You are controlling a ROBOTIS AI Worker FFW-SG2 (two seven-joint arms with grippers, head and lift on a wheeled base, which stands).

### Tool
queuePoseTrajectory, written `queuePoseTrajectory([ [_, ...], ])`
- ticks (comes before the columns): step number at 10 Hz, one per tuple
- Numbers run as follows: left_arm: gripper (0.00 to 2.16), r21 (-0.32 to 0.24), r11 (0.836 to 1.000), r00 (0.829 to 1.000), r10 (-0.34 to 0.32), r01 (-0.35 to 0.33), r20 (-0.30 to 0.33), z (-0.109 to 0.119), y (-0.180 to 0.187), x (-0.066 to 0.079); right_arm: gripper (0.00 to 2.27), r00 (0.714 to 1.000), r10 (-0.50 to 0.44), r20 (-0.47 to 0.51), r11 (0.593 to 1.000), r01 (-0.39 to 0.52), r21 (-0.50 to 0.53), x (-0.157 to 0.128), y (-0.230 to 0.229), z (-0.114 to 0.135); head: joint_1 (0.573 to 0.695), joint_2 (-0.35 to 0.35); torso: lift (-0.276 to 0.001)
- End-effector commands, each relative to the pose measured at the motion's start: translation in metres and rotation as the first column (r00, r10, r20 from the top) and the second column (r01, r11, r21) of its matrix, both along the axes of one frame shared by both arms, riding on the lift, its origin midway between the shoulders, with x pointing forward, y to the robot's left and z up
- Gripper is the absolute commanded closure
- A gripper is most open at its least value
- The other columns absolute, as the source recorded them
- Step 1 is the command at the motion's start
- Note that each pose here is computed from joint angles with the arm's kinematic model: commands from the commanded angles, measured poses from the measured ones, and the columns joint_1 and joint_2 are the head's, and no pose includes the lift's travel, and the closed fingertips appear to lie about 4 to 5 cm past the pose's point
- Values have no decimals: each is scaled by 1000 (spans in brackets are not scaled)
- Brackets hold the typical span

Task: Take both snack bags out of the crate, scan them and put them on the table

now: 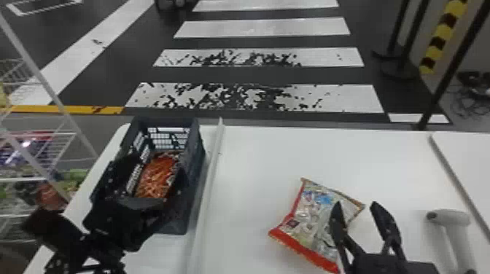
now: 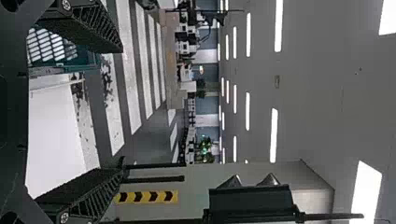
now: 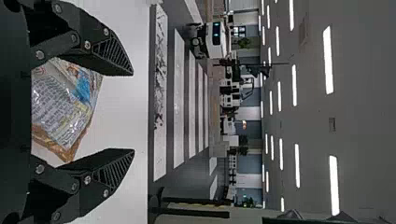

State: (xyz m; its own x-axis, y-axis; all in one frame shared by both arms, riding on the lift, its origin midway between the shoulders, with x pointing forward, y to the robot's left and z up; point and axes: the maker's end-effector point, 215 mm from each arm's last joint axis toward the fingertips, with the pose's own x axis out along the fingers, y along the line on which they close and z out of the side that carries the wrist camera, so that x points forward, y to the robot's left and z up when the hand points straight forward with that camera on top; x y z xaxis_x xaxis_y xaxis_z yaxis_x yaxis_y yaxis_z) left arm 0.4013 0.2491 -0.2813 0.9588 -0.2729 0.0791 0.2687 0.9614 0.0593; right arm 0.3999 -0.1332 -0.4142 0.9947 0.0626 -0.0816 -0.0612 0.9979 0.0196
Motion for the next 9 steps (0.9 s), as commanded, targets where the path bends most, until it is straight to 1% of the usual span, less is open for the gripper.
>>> queuePoseTrajectory([
  [1,83,-15,999,999,32,-32,-30,-14,25,-4,1517,1000,27,-1,999,-27,-18,-1,13,3,695,152,-92],
  [2,87,-31,999,998,42,-43,-52,-23,35,-6,1980,998,47,-46,997,-49,-53,-2,23,-5,695,186,-92],
  [3,87,-47,998,997,38,-41,-70,-31,38,-10,2260,989,68,-130,992,-81,-97,-6,34,-24,695,218,-92],
  [5,87,-49,998,995,44,-48,-86,-39,41,-14,2260,968,180,-172,976,-198,-88,-14,72,-32,695,282,-92],
  [6,87,-50,998,995,43,-47,-90,-41,41,-16,2260,955,228,-187,965,-247,-86,-16,92,-34,695,298,-92],
  [7,87,-57,997,995,44,-49,-93,-42,41,-16,2260,940,280,-193,951,-300,-80,-19,110,-33,695,328,-92],
  [8,87,-57,997,994,41,-46,-98,-44,41,-17,2260,924,321,-206,937,-341,-70,-22,126,-35,695,350,-92],
  [9,87,-56,998,994,36,-42,-99,-44,40,-18,2260,910,353,-218,925,-374,-66,-23,138,-37,695,350,-92],
])
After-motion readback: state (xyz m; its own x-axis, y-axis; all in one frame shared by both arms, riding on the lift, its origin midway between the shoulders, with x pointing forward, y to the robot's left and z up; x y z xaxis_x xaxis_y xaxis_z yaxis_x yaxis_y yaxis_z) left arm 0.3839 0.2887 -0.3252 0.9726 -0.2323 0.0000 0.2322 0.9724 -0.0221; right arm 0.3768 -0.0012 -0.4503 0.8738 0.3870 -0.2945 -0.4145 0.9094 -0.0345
